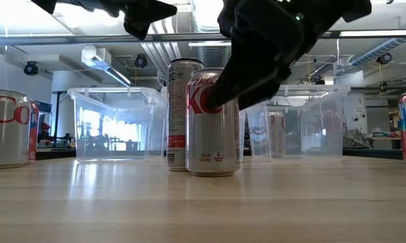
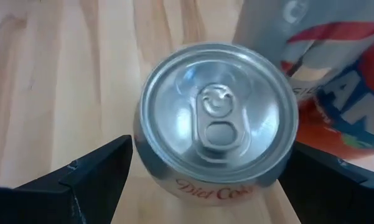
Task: Sort soda cans
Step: Put the top right red silver soda can into the right transparent bin, then put the top red silver soda can into the right transparent bin
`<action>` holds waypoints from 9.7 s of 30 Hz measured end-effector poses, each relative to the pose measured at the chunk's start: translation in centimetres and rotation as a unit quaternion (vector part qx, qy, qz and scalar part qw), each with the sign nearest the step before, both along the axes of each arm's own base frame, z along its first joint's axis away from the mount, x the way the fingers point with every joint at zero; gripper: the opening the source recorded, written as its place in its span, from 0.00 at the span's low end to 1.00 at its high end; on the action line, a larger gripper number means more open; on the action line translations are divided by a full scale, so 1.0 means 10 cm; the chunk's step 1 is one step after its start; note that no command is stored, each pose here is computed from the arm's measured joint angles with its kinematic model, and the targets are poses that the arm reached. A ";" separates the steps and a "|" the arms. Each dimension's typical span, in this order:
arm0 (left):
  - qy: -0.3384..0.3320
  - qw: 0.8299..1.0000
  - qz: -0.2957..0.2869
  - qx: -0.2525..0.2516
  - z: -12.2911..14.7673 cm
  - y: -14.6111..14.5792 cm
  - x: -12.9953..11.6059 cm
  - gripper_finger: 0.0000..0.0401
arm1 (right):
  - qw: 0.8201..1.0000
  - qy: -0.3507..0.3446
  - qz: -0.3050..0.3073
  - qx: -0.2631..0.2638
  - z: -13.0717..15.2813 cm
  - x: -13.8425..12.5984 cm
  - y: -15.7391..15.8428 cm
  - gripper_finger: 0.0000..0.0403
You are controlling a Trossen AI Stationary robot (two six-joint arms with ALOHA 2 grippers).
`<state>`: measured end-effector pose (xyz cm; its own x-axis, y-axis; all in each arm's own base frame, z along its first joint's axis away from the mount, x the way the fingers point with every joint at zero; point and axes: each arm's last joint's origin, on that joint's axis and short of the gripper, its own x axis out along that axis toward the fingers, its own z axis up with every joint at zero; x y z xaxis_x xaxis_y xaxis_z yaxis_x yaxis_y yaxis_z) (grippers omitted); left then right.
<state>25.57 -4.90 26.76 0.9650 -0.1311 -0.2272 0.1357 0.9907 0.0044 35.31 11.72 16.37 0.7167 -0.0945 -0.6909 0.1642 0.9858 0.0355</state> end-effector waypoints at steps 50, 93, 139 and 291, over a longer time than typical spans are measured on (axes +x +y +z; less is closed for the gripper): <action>0.005 1.000 -0.015 -0.002 0.00 -0.02 -0.01 0.46 | 0.989 0.109 0.100 -0.021 0.64 0.14 -0.10 0.90; -0.038 0.999 0.026 -0.002 0.00 -0.01 0.09 0.46 | 0.997 0.042 0.029 -0.061 2.12 -0.69 -0.94 0.74; -0.031 0.999 0.035 0.012 -0.05 0.02 0.14 0.46 | 0.966 0.166 -0.199 -0.022 0.52 -1.44 -2.44 0.75; 0.517 0.612 0.518 -0.299 -0.38 0.43 -1.11 0.75 | 0.981 -0.059 0.186 -0.005 1.10 -1.62 -0.42 0.91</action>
<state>14.49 -0.58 22.97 -0.0192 0.0716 -0.9972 -0.9434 0.3291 0.0418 19.07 7.50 27.34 0.7781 0.1827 -0.6010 -0.2121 0.9770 0.0225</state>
